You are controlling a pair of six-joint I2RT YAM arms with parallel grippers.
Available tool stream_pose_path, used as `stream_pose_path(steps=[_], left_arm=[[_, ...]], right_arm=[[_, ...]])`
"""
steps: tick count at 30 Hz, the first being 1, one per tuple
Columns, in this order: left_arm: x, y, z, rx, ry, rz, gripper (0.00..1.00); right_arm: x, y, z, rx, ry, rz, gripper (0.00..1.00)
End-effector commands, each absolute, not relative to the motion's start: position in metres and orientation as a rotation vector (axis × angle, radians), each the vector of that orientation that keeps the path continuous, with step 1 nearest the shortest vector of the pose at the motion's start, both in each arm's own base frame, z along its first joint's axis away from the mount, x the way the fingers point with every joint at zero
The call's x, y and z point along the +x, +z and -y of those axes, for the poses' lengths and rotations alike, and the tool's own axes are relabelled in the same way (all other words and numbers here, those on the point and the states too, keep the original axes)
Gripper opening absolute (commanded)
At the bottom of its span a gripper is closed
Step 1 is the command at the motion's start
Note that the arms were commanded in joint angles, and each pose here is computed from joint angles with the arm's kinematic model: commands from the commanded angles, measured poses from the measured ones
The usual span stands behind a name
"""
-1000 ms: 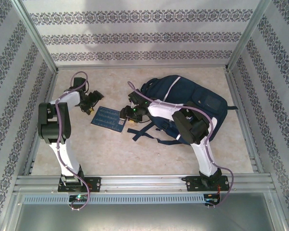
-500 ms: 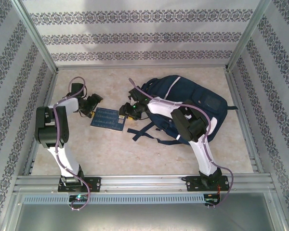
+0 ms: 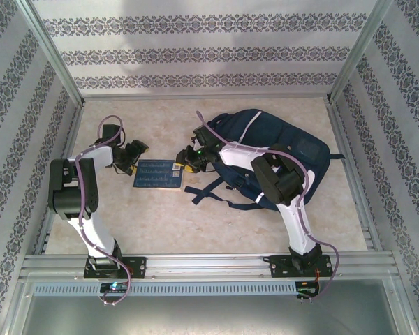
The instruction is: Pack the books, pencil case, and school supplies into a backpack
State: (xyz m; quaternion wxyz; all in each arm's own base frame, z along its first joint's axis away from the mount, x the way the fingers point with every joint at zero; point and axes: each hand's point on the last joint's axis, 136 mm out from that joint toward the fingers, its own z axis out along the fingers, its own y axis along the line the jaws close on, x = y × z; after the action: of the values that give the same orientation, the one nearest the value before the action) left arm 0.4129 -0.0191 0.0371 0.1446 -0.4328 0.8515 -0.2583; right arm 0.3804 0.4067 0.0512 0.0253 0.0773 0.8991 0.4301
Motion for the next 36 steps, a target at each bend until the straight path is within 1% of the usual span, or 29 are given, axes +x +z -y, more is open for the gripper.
stream_pose_path(steps=[1, 4, 7, 10, 12, 16, 19, 21, 23, 26, 28, 30, 32, 36], left_arm=[[0.376, 0.022, 0.042, -1.346, -0.81, -2.577, 0.81], [0.377, 0.025, 0.045, -1.327, -0.817, -2.583, 0.81], [0.375, 0.029, 0.046, -1.317, -0.814, -2.586, 0.8], [0.373, 0.038, 0.044, -1.303, -0.794, -2.587, 0.81], [0.371, 0.049, 0.039, -1.287, -0.759, -2.583, 0.82], [0.37, 0.083, 0.028, -1.187, -0.693, -2.558, 0.83], [0.37, 0.117, 0.019, -1.019, -0.596, -2.514, 0.84], [0.374, 0.141, 0.024, -0.847, -0.617, -2.478, 0.84], [0.373, 0.151, 0.026, -0.76, -0.603, -2.463, 0.84], [0.376, 0.163, 0.042, -0.617, -0.698, -2.434, 0.83], [0.379, 0.172, 0.058, -0.513, -0.775, -2.404, 0.81], [0.381, 0.181, 0.077, -0.34, -0.786, -2.406, 0.8], [0.383, 0.182, 0.095, -0.181, -0.75, -2.451, 0.8], [0.385, 0.188, 0.129, -0.006, -0.939, -2.46, 0.79]], right_arm=[[0.372, 0.11, -0.436, 0.054, 1.558, -2.628, 0.32], [0.37, 0.105, -0.438, 0.043, 1.55, -2.64, 0.23], [0.37, 0.097, -0.435, 0.038, 1.521, -2.658, 0.12], [0.373, 0.091, -0.427, 0.048, 1.482, -2.666, 0.04], [0.376, 0.091, -0.419, 0.062, 1.472, -2.661, 0.0], [0.382, 0.104, -0.41, -0.049, 1.485, -2.618, 0.0], [0.383, 0.125, -0.403, -0.237, 1.525, -2.532, 0.0], [0.378, 0.144, -0.403, -0.379, 1.605, -2.465, 0.0], [0.375, 0.157, -0.4, -0.469, 1.662, -2.426, 0.0], [0.366, 0.173, -0.399, -0.596, 1.728, -2.364, 0.0], [0.358, 0.179, -0.397, -0.7, 1.702, -2.36, 0.0], [0.346, 0.18, -0.394, -0.827, 1.648, -2.371, 0.0], [0.338, 0.189, -0.391, -0.901, 1.665, -2.335, 0.0], [0.341, 0.213, -0.375, -0.898, 1.787, -2.256, 0.0]])
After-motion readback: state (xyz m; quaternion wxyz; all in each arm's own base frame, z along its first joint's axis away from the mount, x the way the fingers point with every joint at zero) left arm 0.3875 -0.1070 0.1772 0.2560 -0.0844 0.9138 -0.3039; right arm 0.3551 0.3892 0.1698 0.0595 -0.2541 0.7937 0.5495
